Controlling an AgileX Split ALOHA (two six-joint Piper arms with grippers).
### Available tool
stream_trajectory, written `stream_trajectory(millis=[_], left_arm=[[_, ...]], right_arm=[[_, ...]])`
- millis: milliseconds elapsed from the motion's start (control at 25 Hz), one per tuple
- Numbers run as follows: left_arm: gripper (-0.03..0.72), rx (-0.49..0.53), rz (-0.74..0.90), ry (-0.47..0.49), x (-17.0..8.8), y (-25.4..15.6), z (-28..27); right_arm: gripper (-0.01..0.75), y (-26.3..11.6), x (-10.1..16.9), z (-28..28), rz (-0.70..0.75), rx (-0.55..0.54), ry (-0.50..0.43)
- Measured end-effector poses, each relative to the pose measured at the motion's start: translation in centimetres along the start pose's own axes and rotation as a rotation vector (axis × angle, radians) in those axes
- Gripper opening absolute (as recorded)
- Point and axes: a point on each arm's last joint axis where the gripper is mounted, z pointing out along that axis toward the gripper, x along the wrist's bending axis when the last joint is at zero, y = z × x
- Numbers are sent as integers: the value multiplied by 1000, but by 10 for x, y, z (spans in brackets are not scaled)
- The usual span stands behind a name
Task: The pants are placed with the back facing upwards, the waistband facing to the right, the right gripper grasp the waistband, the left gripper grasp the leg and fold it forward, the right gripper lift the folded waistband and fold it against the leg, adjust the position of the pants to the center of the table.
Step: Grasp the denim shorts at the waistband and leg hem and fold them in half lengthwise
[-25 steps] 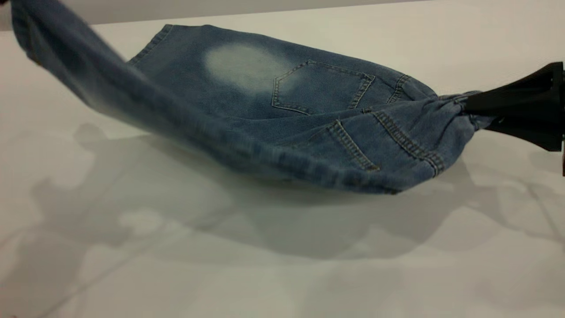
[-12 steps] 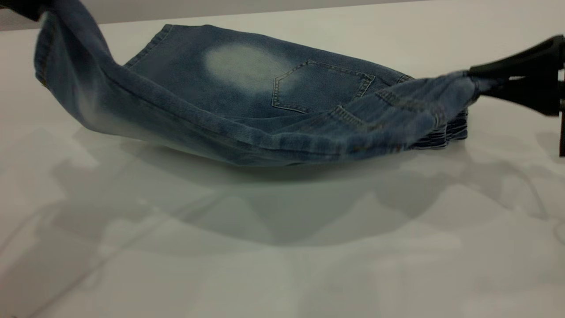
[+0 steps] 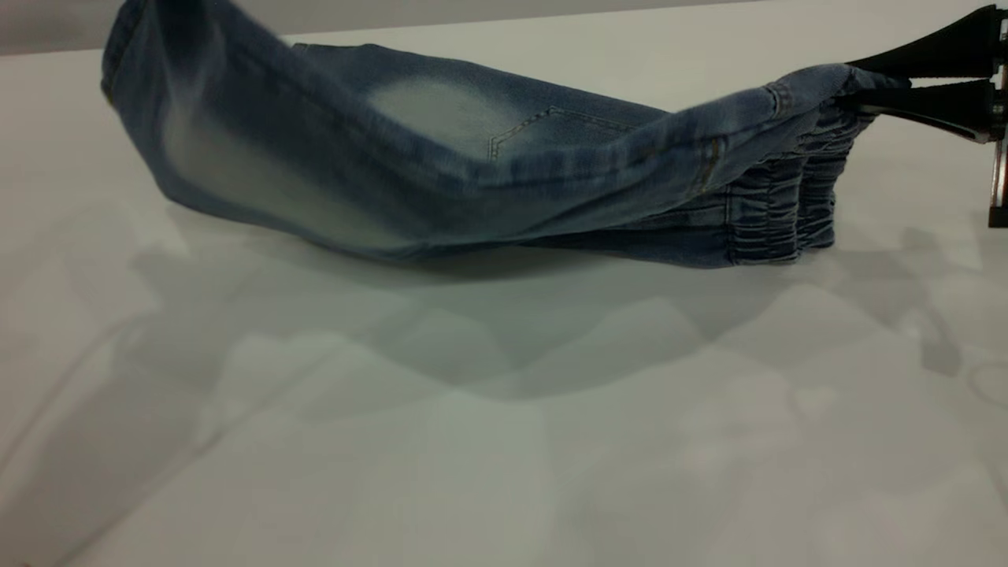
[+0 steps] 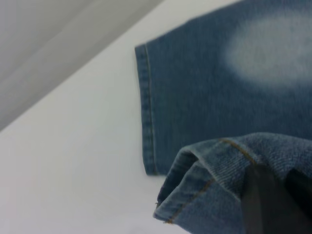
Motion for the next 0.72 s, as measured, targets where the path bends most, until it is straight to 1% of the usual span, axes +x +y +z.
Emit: stream_trajectory(millis=[120, 360, 520, 720], left_arm=[[58, -8, -2, 3, 3, 9, 9], [58, 9, 0, -1, 5, 21, 33], [58, 16, -6, 1, 6, 30, 53], [58, 48, 17, 21, 11, 39, 71]], right_arm=[[38, 6, 0, 0, 88, -58, -27], [41, 16, 10, 1, 238, -122, -26], [45, 22, 14, 1, 316, -167, -24], [48, 26, 13, 0, 376, -211, -30]])
